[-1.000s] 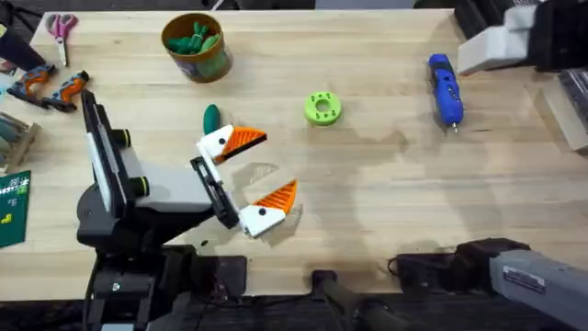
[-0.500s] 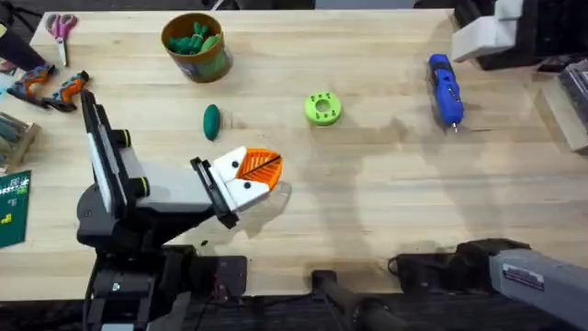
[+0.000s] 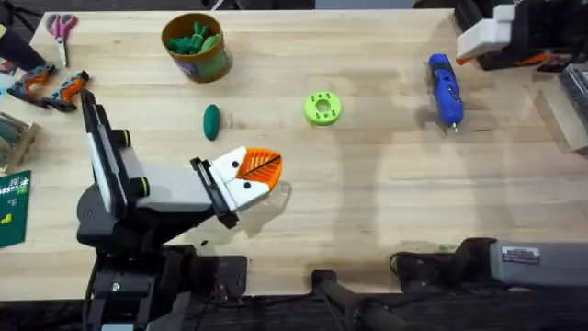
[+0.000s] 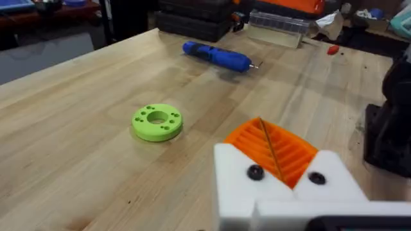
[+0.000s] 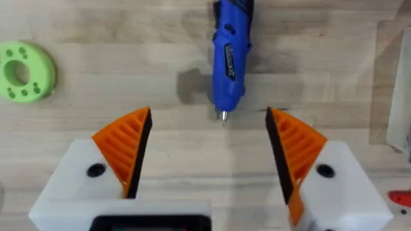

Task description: Pick up the gripper from the table and insert it into the empty holder that is missing its gripper. Then pick up a screw, insert it into the mounting hole, and use the screwdriver to tighten it. Finally, clean up the table by picking up the vegetable and placing it into the bucket.

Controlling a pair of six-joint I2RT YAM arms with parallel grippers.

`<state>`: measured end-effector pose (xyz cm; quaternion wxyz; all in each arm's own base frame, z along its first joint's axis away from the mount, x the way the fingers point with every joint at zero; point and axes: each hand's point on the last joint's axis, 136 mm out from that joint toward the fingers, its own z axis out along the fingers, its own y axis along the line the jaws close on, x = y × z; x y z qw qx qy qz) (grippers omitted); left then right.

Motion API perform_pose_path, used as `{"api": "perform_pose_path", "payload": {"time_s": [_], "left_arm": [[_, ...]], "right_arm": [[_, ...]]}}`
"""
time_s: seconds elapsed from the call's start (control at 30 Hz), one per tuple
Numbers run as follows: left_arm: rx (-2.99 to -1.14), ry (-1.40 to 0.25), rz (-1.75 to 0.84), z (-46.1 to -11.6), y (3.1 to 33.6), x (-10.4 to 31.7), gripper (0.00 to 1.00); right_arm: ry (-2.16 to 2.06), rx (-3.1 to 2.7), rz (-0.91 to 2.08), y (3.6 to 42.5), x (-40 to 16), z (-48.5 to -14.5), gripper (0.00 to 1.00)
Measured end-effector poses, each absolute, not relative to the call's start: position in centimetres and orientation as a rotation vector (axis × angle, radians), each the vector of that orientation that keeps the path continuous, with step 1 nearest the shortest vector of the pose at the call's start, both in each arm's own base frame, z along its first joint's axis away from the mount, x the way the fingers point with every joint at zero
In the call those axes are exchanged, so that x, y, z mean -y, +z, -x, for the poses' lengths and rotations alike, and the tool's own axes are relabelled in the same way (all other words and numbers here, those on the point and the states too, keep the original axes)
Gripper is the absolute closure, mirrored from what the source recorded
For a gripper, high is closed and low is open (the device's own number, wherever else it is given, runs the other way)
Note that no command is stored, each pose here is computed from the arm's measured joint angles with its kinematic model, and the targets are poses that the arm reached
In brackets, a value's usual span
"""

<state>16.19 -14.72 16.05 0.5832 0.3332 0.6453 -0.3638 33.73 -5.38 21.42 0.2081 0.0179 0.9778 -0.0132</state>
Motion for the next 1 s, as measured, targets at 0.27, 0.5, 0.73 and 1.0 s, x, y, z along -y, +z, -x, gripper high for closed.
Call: {"api": "perform_pose_path", "payload": {"time_s": [0.27, 0.5, 0.73, 1.0], "left_arm": [[-1.506, -0.849, -0.778, -16.2, 16.1, 14.7, 0.996], [-1.506, -0.850, -0.778, -16.2, 16.1, 14.7, 0.996], [-1.507, -0.849, -0.778, -16.2, 16.1, 14.7, 0.996], [-1.506, -0.849, -0.778, -16.2, 16.1, 14.7, 0.996]], "right_arm": [[-0.018, -2.775, -0.056, 16.8, 6.5, -37.5, 0.008], [-0.010, -2.804, -0.058, 11.3, 7.2, -41.2, 0.009], [-0.054, -2.825, -0.067, 8.5, 8.0, -42.5, 0.010], [-0.100, -2.819, -0.096, 6.9, 9.1, -43.5, 0.009]]}}
